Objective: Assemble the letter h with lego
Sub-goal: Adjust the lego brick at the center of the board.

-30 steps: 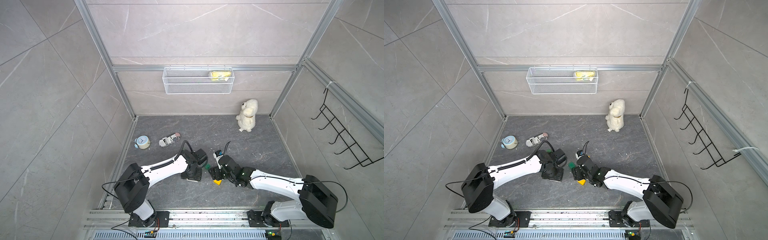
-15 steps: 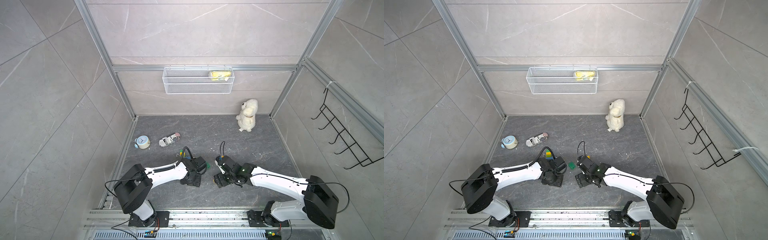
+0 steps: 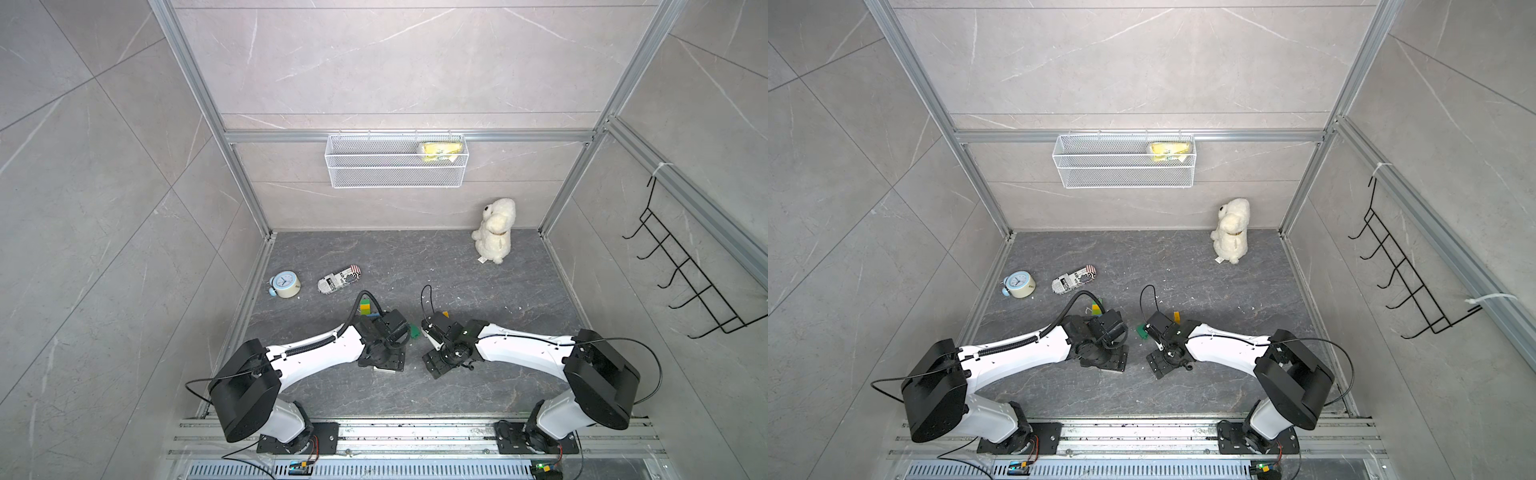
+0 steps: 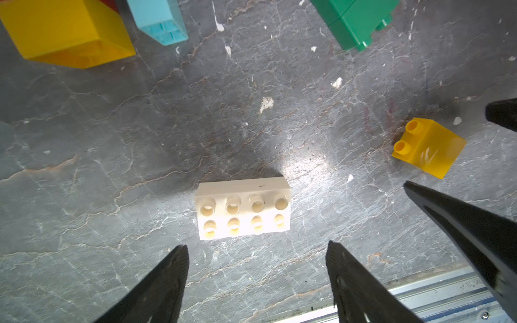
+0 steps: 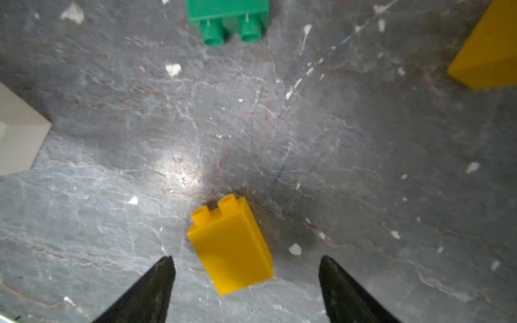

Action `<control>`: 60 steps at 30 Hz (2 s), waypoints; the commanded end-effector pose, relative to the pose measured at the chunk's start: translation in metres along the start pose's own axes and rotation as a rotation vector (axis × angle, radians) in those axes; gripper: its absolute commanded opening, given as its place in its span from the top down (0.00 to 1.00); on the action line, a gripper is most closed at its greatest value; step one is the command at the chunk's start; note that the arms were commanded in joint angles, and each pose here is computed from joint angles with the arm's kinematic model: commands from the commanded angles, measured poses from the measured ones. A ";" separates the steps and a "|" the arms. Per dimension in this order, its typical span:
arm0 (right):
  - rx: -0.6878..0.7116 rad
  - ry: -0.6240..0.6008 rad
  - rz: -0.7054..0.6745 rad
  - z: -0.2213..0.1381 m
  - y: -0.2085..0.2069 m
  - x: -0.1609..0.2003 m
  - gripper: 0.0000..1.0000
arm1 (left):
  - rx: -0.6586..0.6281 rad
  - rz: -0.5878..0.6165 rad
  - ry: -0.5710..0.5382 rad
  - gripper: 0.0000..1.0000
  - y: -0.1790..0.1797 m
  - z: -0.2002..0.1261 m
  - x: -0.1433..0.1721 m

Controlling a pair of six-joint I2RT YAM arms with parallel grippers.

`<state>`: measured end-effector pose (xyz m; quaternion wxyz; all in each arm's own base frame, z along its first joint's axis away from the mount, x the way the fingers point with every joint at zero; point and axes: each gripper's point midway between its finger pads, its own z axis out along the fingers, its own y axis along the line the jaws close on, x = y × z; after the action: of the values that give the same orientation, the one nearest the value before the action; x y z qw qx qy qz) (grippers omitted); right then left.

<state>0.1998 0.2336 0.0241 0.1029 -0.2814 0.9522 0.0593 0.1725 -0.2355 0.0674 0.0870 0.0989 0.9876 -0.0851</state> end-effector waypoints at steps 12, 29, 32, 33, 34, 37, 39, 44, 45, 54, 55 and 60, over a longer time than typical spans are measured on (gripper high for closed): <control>-0.046 0.047 -0.030 0.011 0.012 0.001 0.48 | 0.209 0.039 0.027 0.18 -0.022 -0.033 0.011; -0.279 -0.283 -0.063 -0.037 0.044 -0.022 0.90 | 0.611 0.005 0.152 0.23 -0.077 -0.037 -0.014; -0.365 -0.400 -0.087 -0.057 0.056 -0.029 0.97 | 0.657 0.024 0.156 0.25 -0.088 -0.042 -0.022; -0.376 -0.423 -0.090 -0.058 0.057 -0.029 0.99 | 0.672 0.024 0.156 0.25 -0.091 -0.044 -0.025; -0.390 -0.449 -0.095 -0.061 0.058 -0.029 1.00 | 0.682 0.025 0.155 0.26 -0.092 -0.046 -0.028; -0.437 -0.515 -0.117 -0.065 0.063 -0.029 1.00 | 0.711 0.029 0.162 0.27 -0.097 -0.050 -0.033; -0.449 -0.528 -0.130 -0.068 0.064 -0.028 1.00 | 0.731 0.027 0.175 0.29 -0.100 -0.050 -0.034; -0.463 -0.596 -0.143 -0.079 0.064 -0.029 1.00 | 0.774 0.000 0.197 0.37 -0.101 -0.044 -0.031; -0.463 -0.610 -0.144 -0.081 0.064 -0.029 1.00 | 0.777 -0.005 0.202 0.37 -0.100 -0.042 -0.030; -0.463 -0.639 -0.157 -0.085 0.063 -0.029 1.00 | 0.801 -0.041 0.224 0.54 -0.099 -0.033 -0.024; -0.461 -0.634 -0.156 -0.084 0.063 -0.030 1.00 | 0.803 -0.039 0.227 0.54 -0.100 -0.033 -0.023; -0.460 -0.634 -0.150 -0.082 0.063 -0.032 0.92 | 0.794 -0.039 0.237 0.73 -0.103 -0.029 -0.023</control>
<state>0.1775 0.2846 0.1097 0.3202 -0.3242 0.8220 0.3417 0.1707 -0.3279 0.1122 -0.0651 0.1108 0.8895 -0.4385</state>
